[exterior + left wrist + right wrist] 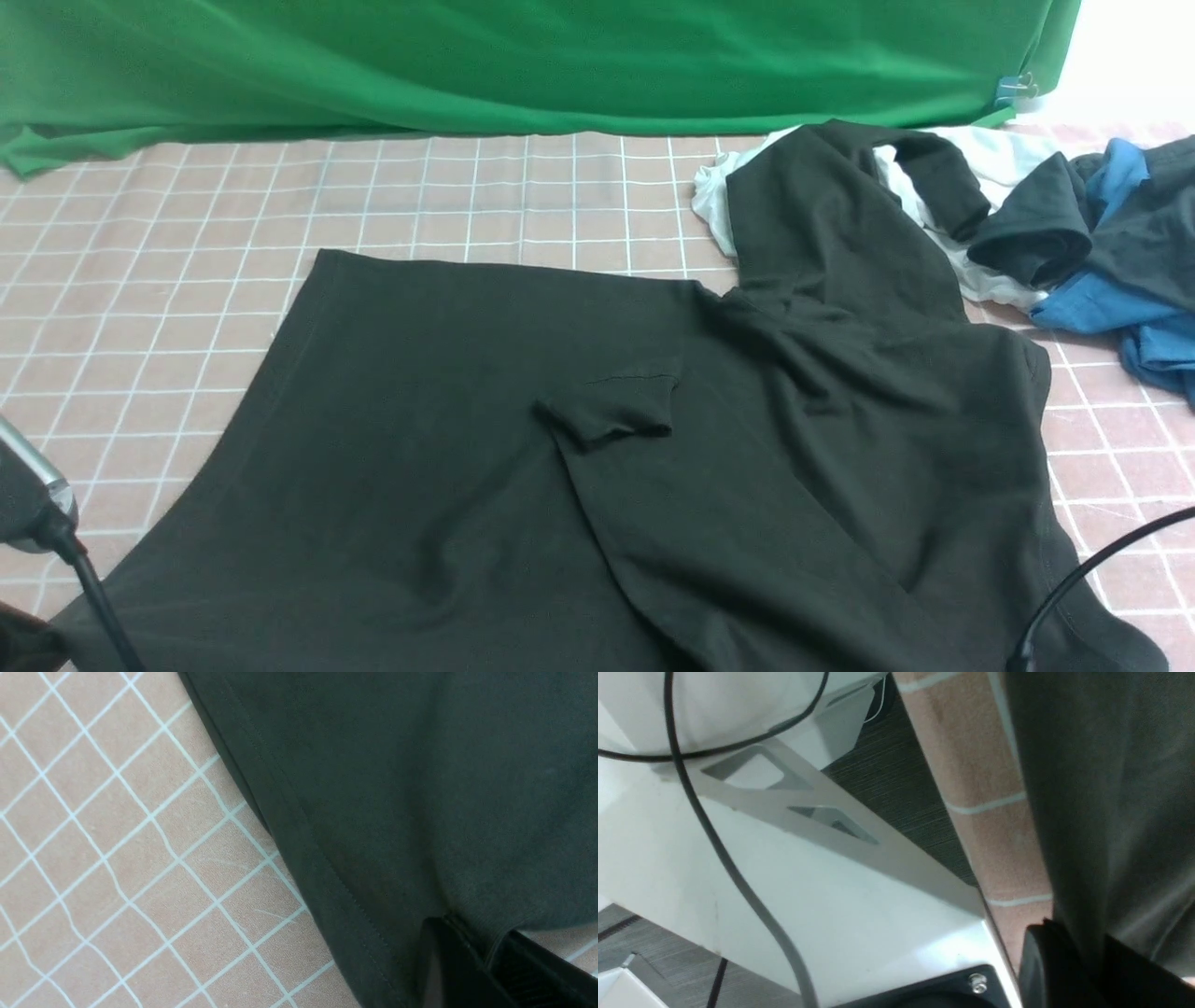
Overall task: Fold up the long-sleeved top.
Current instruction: Use the right arm to drag and place the cuff at thecentered position on the left edge of the fabric, then use your right arm to clamp the cuff farthest to him
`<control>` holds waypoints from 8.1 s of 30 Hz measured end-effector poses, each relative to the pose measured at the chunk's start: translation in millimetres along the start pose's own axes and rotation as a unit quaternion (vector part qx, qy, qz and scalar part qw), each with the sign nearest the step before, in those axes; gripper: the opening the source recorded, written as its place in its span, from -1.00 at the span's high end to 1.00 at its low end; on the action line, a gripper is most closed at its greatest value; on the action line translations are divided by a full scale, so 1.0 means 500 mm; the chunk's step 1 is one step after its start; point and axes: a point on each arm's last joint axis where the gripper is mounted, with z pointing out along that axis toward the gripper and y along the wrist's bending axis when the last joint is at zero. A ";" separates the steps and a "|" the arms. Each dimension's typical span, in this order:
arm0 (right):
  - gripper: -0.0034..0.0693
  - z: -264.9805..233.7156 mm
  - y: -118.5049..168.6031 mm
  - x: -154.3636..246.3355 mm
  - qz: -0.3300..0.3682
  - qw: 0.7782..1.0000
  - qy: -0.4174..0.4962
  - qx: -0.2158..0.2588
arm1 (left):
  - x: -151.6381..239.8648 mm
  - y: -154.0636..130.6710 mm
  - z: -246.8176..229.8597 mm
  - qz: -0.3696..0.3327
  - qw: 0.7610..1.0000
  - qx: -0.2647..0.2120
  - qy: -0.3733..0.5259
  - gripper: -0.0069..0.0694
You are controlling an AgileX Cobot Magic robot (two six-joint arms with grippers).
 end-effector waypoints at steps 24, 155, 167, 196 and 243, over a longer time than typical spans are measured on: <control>-0.36 -0.202 -0.167 -0.337 0.037 0.950 -0.299 0.080 | 0.031 -0.025 0.054 -0.001 0.998 0.038 0.042 0.72; 0.74 -0.177 -0.298 -0.637 0.142 0.947 -0.287 0.019 | 0.043 -0.035 0.043 -0.002 1.000 0.002 -0.010 0.72; 0.74 -0.299 -0.201 -0.596 0.073 0.940 -0.333 -0.020 | 0.043 -0.035 0.041 -0.001 1.000 -0.002 -0.013 0.72; -0.63 -0.301 -0.176 -0.592 0.070 0.943 -0.313 -0.087 | 0.043 -0.035 0.041 -0.003 1.000 -0.001 -0.014 0.72; 0.80 -0.003 0.014 -0.381 0.079 0.987 -0.140 0.008 | 0.036 -0.037 0.041 -0.009 0.999 0.004 -0.033 0.72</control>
